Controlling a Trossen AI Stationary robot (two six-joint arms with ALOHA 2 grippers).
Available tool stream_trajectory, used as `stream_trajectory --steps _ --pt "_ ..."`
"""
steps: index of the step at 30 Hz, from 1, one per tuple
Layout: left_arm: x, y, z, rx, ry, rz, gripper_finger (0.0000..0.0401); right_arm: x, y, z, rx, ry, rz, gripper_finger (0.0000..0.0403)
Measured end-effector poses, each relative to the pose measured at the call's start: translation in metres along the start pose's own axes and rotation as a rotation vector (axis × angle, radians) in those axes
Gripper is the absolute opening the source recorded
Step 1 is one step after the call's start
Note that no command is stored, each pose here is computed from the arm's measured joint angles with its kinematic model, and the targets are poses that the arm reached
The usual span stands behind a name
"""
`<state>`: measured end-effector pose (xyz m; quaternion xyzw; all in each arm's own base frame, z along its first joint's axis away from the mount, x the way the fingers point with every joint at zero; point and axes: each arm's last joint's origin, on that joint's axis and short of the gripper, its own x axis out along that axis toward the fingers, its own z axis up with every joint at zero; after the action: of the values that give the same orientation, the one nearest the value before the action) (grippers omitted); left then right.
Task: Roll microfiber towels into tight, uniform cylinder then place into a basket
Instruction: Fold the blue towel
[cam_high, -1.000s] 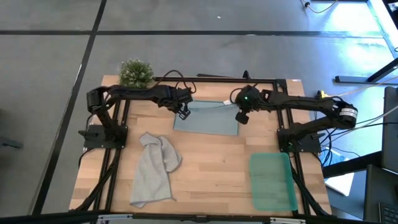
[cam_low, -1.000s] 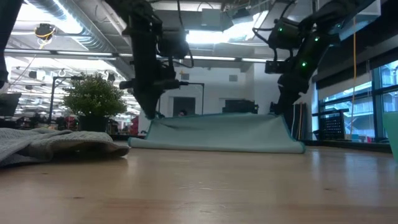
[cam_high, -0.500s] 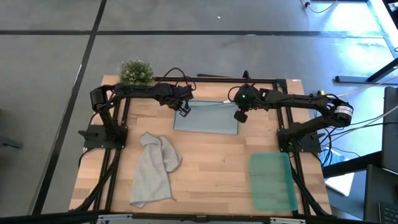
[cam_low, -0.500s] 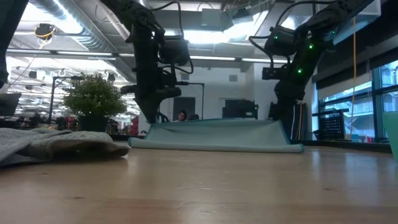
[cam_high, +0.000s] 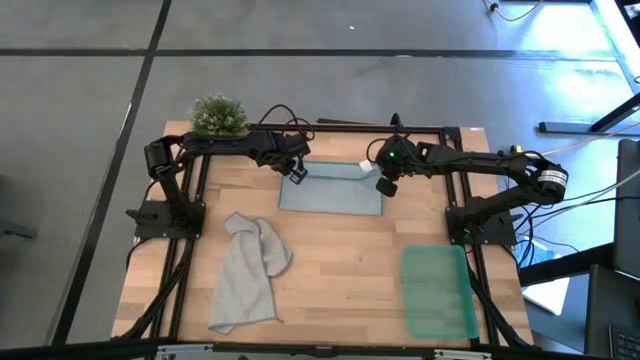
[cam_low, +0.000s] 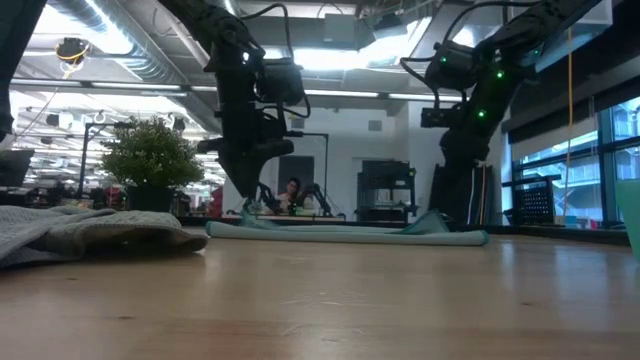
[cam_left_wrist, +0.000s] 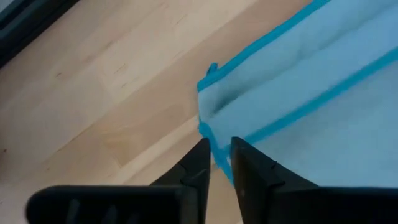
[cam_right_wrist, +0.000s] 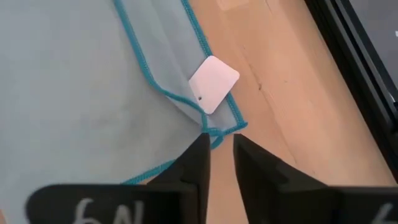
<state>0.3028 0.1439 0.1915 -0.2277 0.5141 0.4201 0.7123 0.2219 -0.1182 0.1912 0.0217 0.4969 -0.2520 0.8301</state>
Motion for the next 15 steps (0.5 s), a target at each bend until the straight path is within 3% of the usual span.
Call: stream_trajectory --steps 9,11,15 --pt "0.000 0.002 0.002 0.004 -0.008 -0.001 0.0096 -0.007 -0.003 0.015 0.023 -0.078 0.006 0.0145" --pt "-0.002 0.000 0.002 0.041 0.013 -0.067 0.0094 -0.011 -0.002 0.022 0.040 -0.098 0.080 0.0151" --pt "-0.004 -0.008 -0.002 0.149 0.078 -0.235 0.0093 -0.016 0.003 0.028 0.008 -0.149 0.366 0.0153"
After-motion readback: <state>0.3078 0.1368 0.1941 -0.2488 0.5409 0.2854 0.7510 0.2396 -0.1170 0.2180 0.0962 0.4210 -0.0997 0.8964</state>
